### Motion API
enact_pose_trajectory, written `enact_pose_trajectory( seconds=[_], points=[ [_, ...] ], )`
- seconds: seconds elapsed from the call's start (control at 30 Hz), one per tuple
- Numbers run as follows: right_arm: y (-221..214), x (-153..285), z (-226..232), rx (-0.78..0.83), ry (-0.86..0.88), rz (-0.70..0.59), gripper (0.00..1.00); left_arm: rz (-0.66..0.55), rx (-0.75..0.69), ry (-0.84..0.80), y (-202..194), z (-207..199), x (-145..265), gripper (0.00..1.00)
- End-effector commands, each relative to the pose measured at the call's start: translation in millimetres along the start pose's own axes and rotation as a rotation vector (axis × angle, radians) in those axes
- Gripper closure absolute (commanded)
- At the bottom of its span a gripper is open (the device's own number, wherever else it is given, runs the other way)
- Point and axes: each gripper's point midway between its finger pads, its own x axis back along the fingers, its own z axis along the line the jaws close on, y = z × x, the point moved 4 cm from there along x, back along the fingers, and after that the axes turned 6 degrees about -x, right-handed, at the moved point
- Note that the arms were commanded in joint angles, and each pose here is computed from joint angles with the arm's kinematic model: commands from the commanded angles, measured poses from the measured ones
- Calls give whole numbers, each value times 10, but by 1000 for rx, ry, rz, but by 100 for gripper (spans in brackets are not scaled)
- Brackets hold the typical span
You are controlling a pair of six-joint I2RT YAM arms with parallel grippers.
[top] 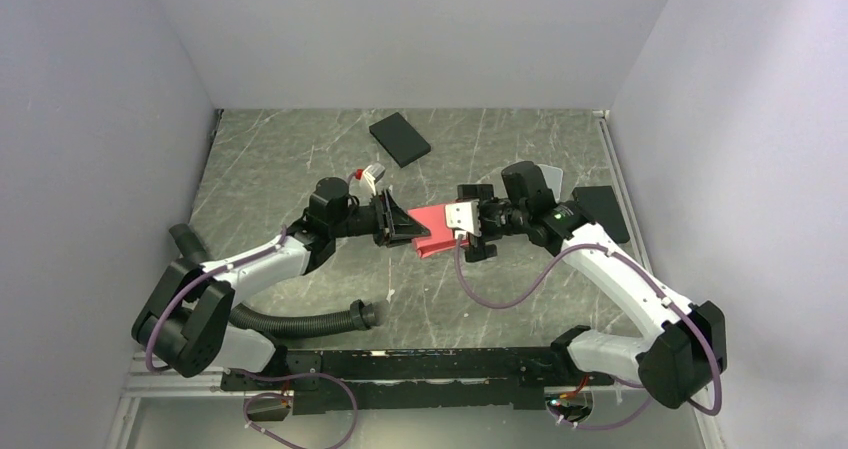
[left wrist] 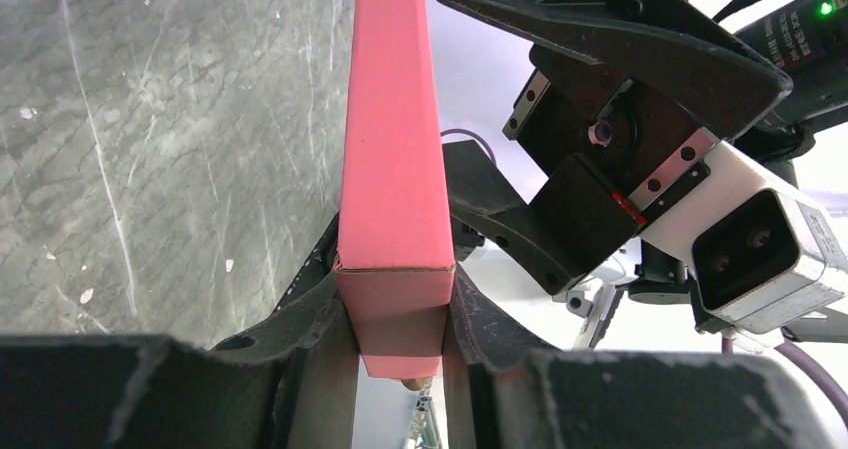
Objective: Fold the paper box
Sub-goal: Close the paper box.
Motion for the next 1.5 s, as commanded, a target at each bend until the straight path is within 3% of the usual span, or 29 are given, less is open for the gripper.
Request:
enact_pose_trajectory(
  seconds=[0.0,0.23,0.43,0.5,0.6,0.7,0.83,1.1,1.3,1.47],
  points=[
    [338,24,-335,57,-80,-106,0,129,-78,-77,-127,-200,19,100],
    [309,-36,-285,40,-34,-108,6,151,-95,-88,-156,-220,35,100],
    [325,-46,-224,50,19,-118,38,154,-99,-92,-153,-240,38,100],
    [329,-50,-225,43,27,-117,43,154,-100,-95,-150,-248,38,100],
    [331,-56,-241,22,20,-116,40,158,-105,-101,-144,-264,36,100],
    [335,-51,-274,4,-3,-115,17,169,-107,-107,-145,-262,27,100],
    [345,-15,-310,5,-42,-112,1,185,-102,-97,-158,-231,19,100],
    [329,7,-354,-10,-80,-96,0,204,-115,-92,-160,-219,12,100],
    [237,-106,-301,-55,-13,-67,0,220,-134,-102,-180,-253,30,100],
    [217,-142,-245,-46,48,-61,16,223,-136,-107,-187,-256,34,100]
  ],
)
